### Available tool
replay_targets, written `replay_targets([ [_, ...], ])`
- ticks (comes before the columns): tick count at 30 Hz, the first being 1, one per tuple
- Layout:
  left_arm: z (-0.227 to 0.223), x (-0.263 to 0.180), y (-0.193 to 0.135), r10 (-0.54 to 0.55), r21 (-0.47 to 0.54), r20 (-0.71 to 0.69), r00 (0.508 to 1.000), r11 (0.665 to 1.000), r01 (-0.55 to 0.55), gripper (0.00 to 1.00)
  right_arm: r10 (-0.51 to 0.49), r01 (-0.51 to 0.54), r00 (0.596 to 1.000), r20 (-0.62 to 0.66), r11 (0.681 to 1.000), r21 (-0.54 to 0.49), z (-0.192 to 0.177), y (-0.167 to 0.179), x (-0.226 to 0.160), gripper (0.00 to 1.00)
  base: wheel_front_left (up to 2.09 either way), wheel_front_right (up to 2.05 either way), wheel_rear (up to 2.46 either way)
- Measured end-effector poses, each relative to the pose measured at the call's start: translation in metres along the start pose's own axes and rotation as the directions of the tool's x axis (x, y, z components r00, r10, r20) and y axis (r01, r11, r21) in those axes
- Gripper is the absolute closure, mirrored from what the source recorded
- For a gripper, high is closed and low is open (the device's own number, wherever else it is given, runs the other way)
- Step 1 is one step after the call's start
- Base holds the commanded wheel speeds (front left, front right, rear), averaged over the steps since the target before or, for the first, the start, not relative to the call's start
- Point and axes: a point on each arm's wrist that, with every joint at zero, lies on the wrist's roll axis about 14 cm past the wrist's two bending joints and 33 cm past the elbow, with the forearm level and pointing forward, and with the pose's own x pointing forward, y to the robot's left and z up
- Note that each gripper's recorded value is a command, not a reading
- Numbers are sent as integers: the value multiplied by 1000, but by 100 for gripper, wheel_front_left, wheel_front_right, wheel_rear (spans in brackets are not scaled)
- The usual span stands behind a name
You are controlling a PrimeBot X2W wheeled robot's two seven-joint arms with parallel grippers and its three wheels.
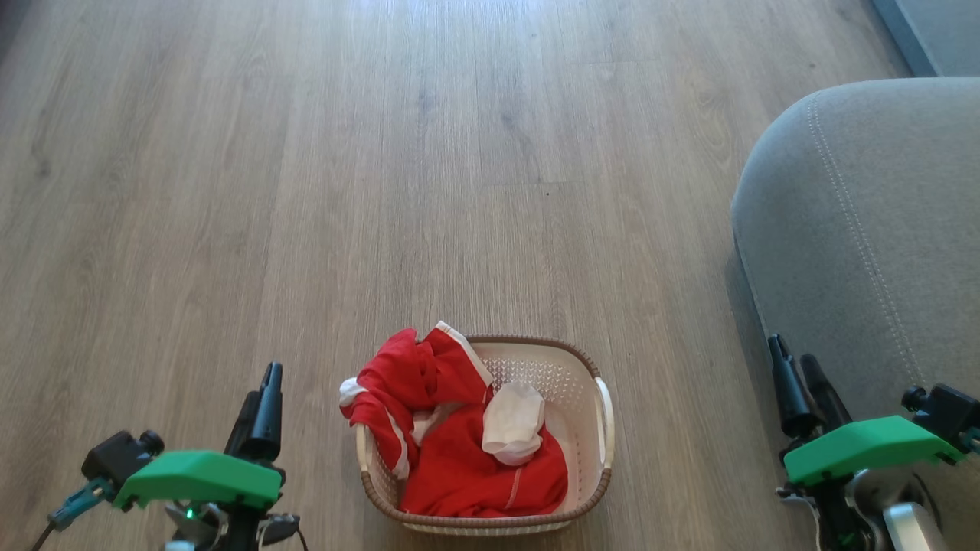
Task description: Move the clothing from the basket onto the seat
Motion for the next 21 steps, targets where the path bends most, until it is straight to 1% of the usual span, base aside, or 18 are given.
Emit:
replay_targets([
  [9, 0, 0, -3, -9, 105, 10, 1000, 994, 8, 0, 19, -19, 1000, -1, 991, -133, 0, 3, 1, 0, 0, 0, 0],
  [15, -1, 0, -7, -26, 178, 14, 1000, 984, 23, 0, 44, -40, 999, 11, 975, -220, 5, 9, 4, 0, 0, 0, 0],
  [21, 0, 1, -9, -36, 246, 21, 999, 969, 30, 0, 54, -53, 999, -6, 955, -291, -2, 11, 4, 0, 0, 0, 0],
])
